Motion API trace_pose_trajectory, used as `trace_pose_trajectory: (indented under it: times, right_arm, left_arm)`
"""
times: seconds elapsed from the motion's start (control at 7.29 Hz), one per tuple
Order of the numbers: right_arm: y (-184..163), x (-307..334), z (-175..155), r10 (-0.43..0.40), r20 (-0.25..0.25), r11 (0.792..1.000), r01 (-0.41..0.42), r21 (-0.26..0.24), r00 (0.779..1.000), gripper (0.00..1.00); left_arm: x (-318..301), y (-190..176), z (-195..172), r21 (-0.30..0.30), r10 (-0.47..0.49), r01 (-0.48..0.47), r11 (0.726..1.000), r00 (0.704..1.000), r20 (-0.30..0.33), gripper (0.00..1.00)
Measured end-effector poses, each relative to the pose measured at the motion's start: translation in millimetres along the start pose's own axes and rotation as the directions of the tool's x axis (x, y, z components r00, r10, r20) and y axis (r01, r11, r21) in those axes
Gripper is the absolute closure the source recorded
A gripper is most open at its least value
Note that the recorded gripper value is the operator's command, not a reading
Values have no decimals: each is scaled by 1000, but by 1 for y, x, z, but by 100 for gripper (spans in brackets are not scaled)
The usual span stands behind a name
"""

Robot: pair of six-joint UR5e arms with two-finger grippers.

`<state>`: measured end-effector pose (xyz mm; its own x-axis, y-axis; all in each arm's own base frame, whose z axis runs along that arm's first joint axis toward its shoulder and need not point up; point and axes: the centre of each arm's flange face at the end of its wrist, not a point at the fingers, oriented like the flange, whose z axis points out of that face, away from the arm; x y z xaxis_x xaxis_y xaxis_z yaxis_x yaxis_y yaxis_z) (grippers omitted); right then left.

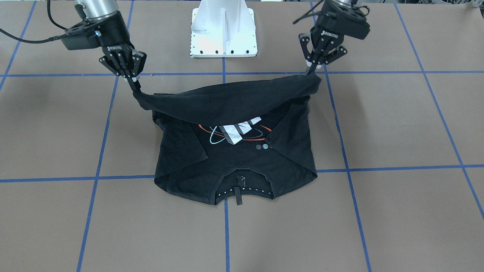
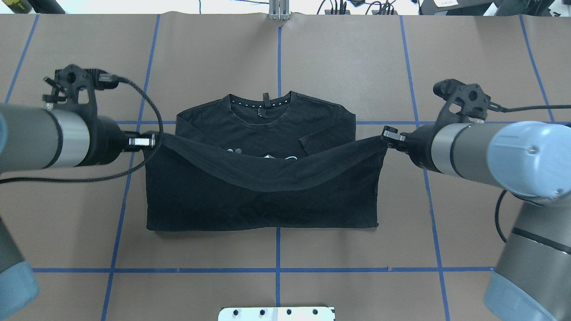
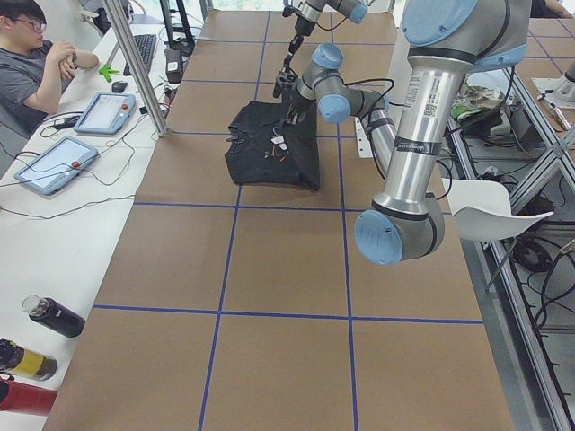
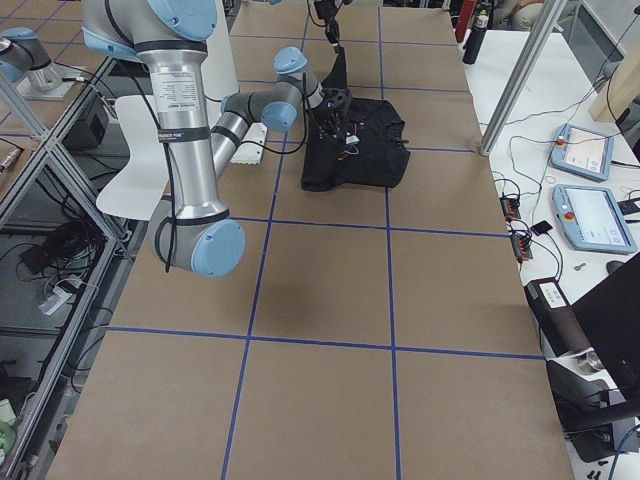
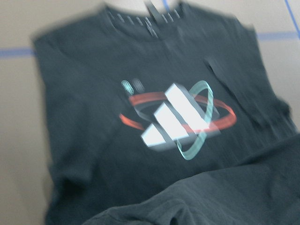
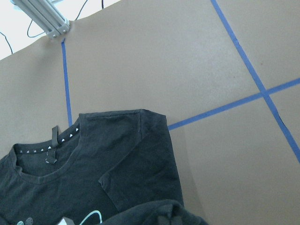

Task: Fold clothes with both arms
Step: 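Lay the hem over the collar with both grippers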

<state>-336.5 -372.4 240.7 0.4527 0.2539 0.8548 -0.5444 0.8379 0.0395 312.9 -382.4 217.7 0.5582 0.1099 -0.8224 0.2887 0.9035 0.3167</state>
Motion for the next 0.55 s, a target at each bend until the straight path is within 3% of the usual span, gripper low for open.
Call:
trace_pose_trajectory:
  times: [0.27,0.55]
  right_arm:
    - [-25,-21,25,3,-13,997,-2,73,1000,100]
    - [-49,-42,55,1,-42,994,4,110,999,100]
  left_arm:
    - [-6,-32,48,58,-19,15,998,998,68,100]
    - [-18,-65,102,110,8,-17,994,997,80,100]
